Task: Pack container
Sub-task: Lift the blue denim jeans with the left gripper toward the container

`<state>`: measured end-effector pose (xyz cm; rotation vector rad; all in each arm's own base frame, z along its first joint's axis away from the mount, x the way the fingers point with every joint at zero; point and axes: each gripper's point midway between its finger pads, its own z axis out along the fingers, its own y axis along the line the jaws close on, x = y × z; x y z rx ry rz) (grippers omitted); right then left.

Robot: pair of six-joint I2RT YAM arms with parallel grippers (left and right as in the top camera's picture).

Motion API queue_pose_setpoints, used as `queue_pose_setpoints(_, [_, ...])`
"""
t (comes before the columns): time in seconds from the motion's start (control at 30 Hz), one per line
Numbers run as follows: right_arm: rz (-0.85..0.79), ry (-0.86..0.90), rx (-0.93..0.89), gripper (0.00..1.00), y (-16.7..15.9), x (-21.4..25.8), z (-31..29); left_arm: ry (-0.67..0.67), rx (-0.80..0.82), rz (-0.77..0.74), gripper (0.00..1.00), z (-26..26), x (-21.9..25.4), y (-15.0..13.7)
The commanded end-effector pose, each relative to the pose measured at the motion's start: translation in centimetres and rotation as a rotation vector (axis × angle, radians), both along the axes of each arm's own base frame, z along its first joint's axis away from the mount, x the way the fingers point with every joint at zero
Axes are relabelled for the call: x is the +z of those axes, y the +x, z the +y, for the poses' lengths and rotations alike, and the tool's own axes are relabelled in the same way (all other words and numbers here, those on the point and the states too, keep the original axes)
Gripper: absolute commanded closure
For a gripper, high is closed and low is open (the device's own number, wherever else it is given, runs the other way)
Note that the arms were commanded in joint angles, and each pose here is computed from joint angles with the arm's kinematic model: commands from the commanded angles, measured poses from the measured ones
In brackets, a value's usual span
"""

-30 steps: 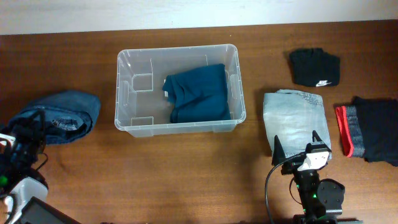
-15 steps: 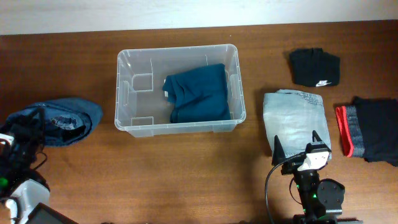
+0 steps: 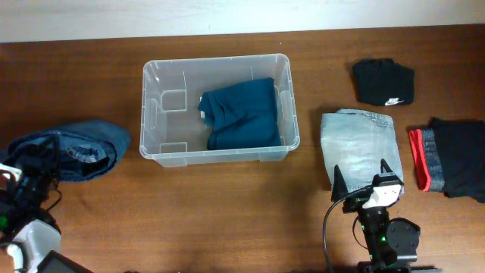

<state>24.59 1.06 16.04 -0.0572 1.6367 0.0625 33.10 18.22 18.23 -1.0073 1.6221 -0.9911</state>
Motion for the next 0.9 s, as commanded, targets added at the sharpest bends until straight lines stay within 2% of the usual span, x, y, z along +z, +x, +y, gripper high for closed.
queue_pose_setpoints(0.0, [-0.001,-0.001,0.008,0.01,0.0,-0.2,0.1,0.057,-0.003,-0.015,0.83,0.0,0.9,0.0])
queue_pose_setpoints(0.23, [-0.001,-0.001,0.008,0.02,0.0,-0.2,0.1,0.056,-0.003,-0.016,0.84,0.0,1.0,0.0])
queue_pose_setpoints(0.33, [-0.001,-0.001,0.008,0.01,0.0,-0.2,0.1,0.056,-0.003,-0.016,0.79,0.0,1.0,0.0])
queue_pose_setpoints(0.37, [-0.001,-0.001,0.008,0.01,0.0,-0.2,0.1,0.056,-0.003,-0.016,0.8,0.0,1.0,0.0])
queue_pose_setpoints(0.4, [-0.001,-0.002,0.008,0.01,0.0,-0.2,0.1,0.056,-0.003,-0.016,0.85,0.0,1.0,0.0])
queue_pose_setpoints(0.47, [-0.001,-0.001,0.008,0.02,0.0,-0.2,0.1,0.056,-0.005,-0.017,0.99,0.0,1.0,0.0])
queue_pose_setpoints(0.87, [-0.001,-0.001,0.008,0.01,0.0,-0.2,0.1,0.112,-0.082,-0.274,0.99,-0.9,8.5,0.5])
